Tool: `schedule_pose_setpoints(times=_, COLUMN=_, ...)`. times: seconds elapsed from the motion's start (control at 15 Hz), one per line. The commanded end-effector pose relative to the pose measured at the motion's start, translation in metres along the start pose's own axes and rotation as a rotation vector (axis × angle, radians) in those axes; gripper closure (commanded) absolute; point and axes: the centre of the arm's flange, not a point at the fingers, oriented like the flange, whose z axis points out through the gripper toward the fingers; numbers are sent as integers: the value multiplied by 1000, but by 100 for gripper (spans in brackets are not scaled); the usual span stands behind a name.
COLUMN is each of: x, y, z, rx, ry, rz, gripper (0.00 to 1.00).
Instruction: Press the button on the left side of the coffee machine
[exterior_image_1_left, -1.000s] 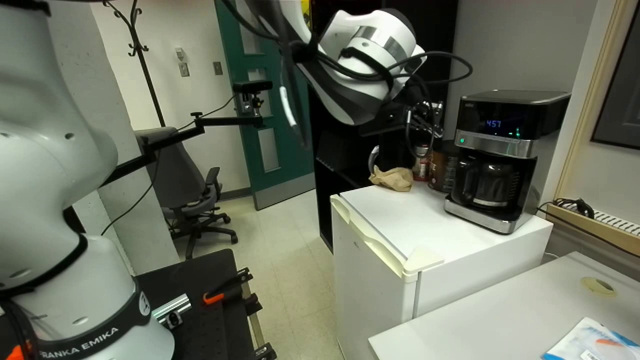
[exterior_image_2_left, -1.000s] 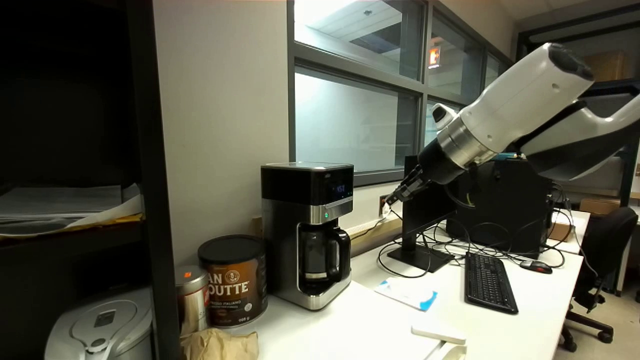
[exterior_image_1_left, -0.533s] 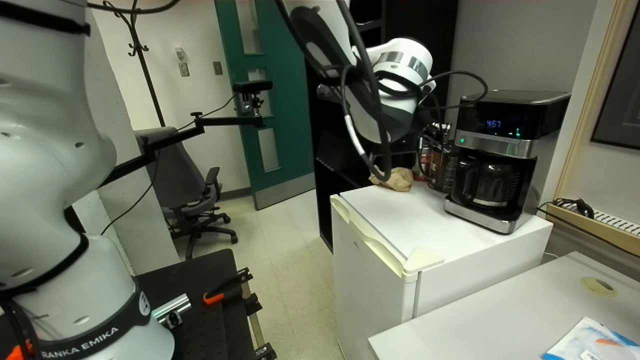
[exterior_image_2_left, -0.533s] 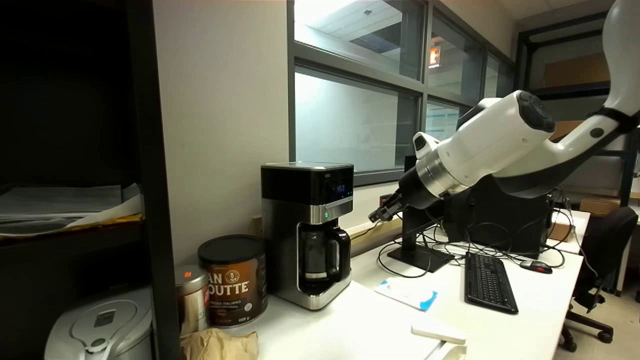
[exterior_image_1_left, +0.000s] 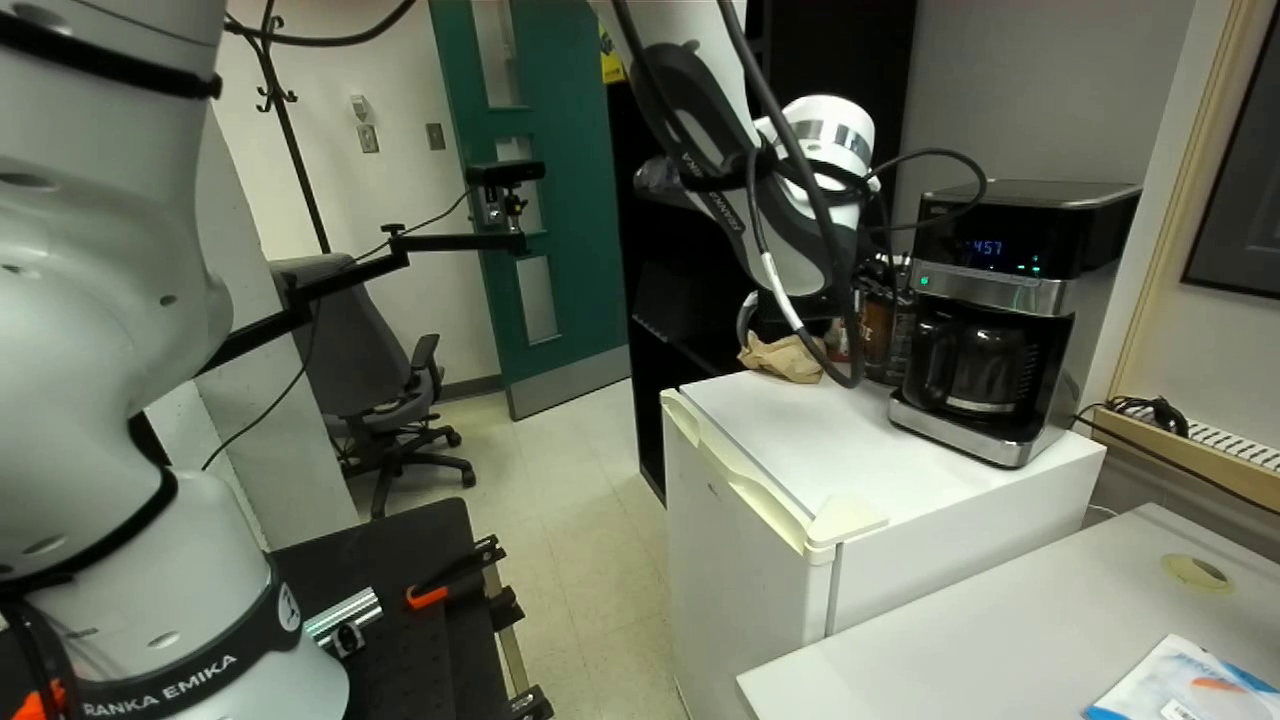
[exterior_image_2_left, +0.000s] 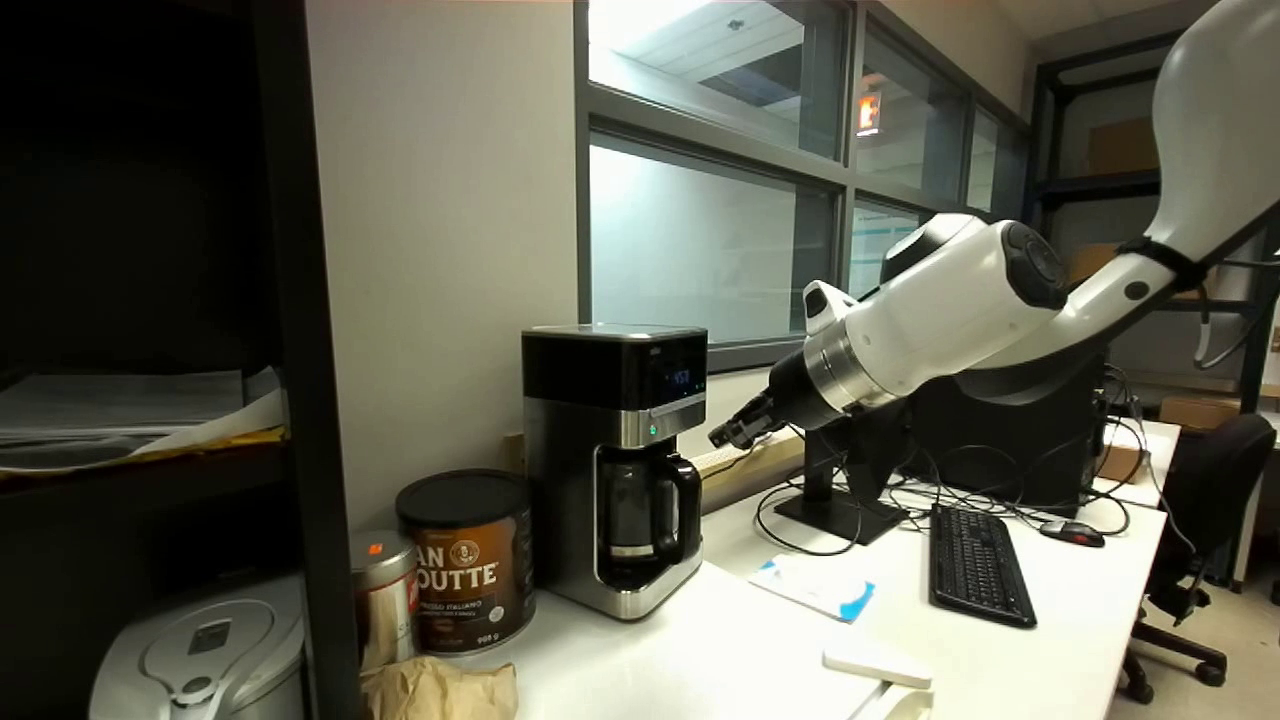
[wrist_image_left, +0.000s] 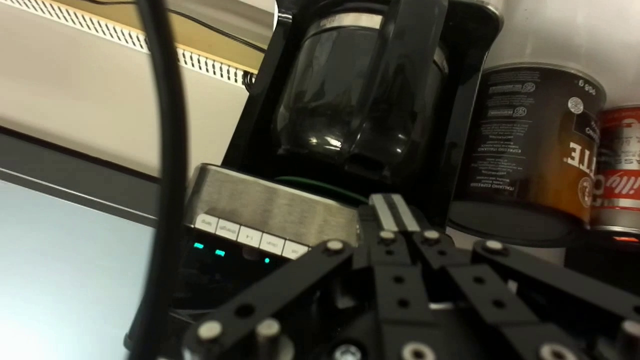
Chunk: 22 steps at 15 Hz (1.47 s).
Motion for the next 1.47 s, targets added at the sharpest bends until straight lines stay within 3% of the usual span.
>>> schedule_pose_setpoints(times=0.0, x=6, y=-4, z=16, rx=-2, ry=48, rz=23, gripper=100)
schedule_pose_setpoints(times=0.67, x=19, y=-2, z=38, rx=-7, ry=69, rz=52, gripper=100)
schedule_pose_setpoints(times=1.4, x=32, y=-25, z=50, rx=15, ry=90, rz=71, gripper=100)
